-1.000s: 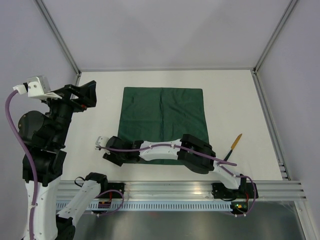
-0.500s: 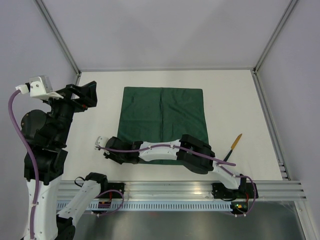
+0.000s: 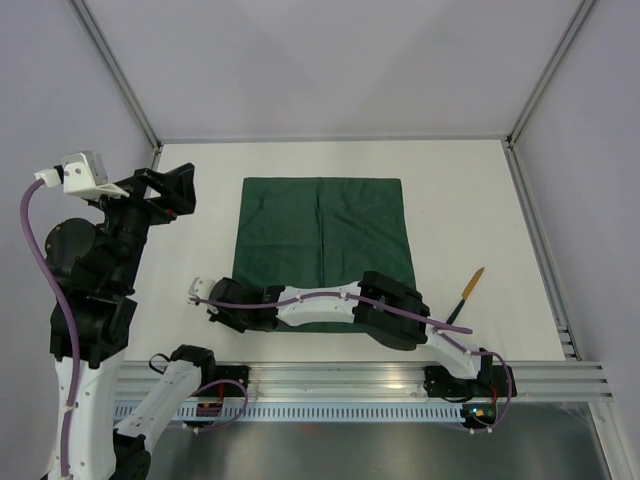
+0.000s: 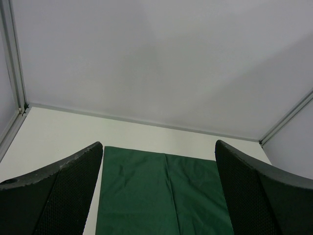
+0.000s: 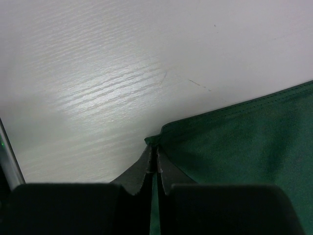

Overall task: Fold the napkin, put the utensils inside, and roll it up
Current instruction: Fold the napkin

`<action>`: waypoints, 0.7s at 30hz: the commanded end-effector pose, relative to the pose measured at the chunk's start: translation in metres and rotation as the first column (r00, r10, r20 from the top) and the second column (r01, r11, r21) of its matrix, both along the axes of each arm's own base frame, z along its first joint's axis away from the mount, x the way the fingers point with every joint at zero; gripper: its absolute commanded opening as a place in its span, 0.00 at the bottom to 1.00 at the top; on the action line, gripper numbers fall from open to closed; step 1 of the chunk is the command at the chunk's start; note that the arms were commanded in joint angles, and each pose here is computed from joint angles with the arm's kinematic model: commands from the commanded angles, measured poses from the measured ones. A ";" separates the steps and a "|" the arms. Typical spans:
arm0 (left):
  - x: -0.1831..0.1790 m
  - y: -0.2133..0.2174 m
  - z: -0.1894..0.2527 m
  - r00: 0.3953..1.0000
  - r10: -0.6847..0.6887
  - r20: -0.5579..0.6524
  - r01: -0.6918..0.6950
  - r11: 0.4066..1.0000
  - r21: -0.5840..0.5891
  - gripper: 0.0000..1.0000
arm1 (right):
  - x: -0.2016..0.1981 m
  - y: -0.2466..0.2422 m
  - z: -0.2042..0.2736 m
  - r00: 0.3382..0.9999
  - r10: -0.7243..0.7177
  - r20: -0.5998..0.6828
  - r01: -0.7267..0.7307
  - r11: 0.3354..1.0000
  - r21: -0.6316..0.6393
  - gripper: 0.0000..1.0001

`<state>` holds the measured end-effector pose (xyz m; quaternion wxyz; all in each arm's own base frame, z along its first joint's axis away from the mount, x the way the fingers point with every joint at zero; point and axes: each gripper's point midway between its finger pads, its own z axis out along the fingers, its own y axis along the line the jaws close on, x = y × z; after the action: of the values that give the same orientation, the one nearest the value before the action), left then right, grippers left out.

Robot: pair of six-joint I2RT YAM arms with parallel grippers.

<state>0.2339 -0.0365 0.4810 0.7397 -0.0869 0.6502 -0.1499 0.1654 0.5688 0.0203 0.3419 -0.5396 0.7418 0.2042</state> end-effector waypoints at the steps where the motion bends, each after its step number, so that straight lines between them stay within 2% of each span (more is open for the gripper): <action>1: 0.002 0.002 -0.003 1.000 0.011 -0.001 -0.011 1.000 0.029 1.00 | -0.014 0.007 0.034 1.000 0.011 0.000 -0.011 0.999 0.033 0.08; 9: 0.001 0.003 -0.003 1.000 0.016 0.005 -0.017 0.999 0.034 1.00 | -0.014 0.018 0.057 1.000 0.010 0.002 -0.010 0.998 0.070 0.07; 16: 0.002 0.001 -0.002 1.000 0.007 0.013 -0.007 1.000 0.030 1.00 | -0.007 0.014 0.073 1.000 -0.008 0.015 0.007 0.996 0.087 0.02; 21: 0.006 -0.002 -0.002 1.000 -0.009 0.019 0.009 1.000 0.025 1.00 | 0.016 0.003 0.088 0.998 -0.055 0.036 0.051 0.994 0.100 0.01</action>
<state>0.2377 -0.0366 0.4719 0.7349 -0.0881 0.6562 -0.1470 0.1590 0.5783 0.0562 0.3488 -0.5348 0.7377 0.2194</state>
